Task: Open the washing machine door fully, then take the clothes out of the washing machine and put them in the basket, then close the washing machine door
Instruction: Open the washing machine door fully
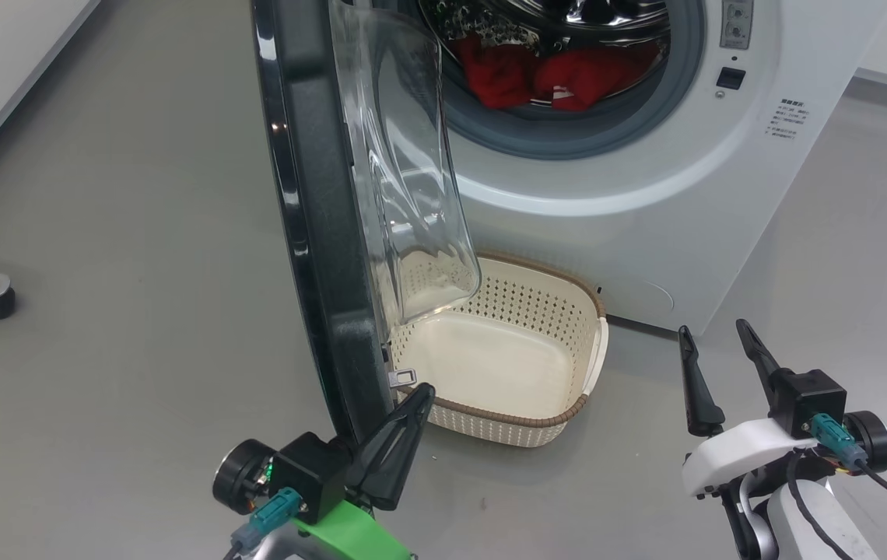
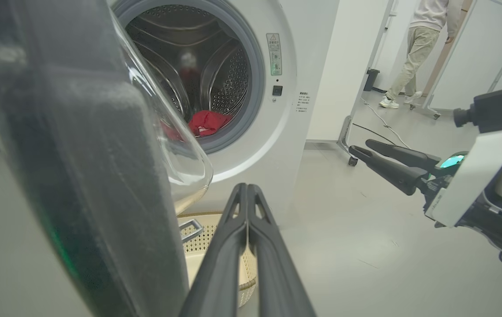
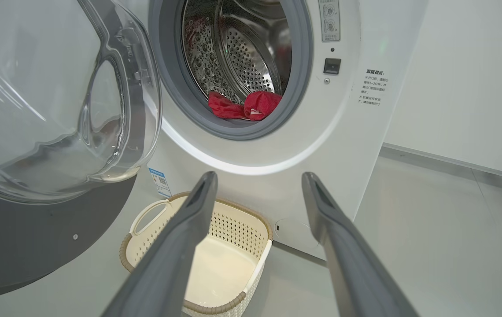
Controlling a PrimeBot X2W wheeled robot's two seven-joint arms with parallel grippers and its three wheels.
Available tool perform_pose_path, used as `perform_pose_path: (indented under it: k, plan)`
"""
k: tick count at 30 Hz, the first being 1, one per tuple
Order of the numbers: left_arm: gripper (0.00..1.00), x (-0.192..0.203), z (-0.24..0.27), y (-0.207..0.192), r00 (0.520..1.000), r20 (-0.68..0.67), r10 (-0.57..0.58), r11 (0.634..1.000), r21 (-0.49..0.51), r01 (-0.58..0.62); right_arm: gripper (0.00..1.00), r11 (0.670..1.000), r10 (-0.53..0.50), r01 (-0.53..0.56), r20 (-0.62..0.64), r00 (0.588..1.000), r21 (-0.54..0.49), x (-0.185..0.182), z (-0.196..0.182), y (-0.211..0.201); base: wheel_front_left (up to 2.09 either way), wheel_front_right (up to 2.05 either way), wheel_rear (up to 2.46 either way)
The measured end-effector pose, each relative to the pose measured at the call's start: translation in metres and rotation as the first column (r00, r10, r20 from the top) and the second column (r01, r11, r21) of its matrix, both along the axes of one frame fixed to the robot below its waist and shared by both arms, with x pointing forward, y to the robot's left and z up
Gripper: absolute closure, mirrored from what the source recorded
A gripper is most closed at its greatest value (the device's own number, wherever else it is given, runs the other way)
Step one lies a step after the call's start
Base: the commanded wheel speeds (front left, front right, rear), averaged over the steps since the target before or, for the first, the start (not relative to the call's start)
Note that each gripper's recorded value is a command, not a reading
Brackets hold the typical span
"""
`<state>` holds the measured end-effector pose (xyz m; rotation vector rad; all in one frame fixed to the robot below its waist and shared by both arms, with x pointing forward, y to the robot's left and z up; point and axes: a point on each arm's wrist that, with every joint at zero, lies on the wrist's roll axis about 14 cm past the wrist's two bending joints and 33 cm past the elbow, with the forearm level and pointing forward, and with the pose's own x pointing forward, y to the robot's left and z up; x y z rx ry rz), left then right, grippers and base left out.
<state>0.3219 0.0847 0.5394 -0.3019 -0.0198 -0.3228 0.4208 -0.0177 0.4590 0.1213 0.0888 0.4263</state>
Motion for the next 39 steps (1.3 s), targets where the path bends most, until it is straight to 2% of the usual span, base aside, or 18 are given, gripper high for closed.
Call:
perform_pose_path:
  k: [10,26,39]
  plan:
    - [1.00,0.007,-0.017,0.029,0.993,-0.055,0.107,0.994,0.009,-0.107,0.00,1.000,0.009,-0.009,-0.003,1.000,0.003,0.004,-0.002,0.002,0.00,0.00,0.00]
    - [1.00,0.009,-0.025,0.049,0.980,-0.084,0.182,0.982,-0.026,-0.185,0.00,1.000,0.016,-0.016,-0.016,1.000,-0.001,0.006,-0.008,0.004,0.00,0.00,0.00]
    - [1.00,0.007,-0.031,0.085,0.948,-0.097,0.304,0.951,-0.023,-0.308,0.00,0.999,0.033,-0.033,-0.018,0.999,0.003,0.007,-0.008,0.010,0.00,0.00,0.00]
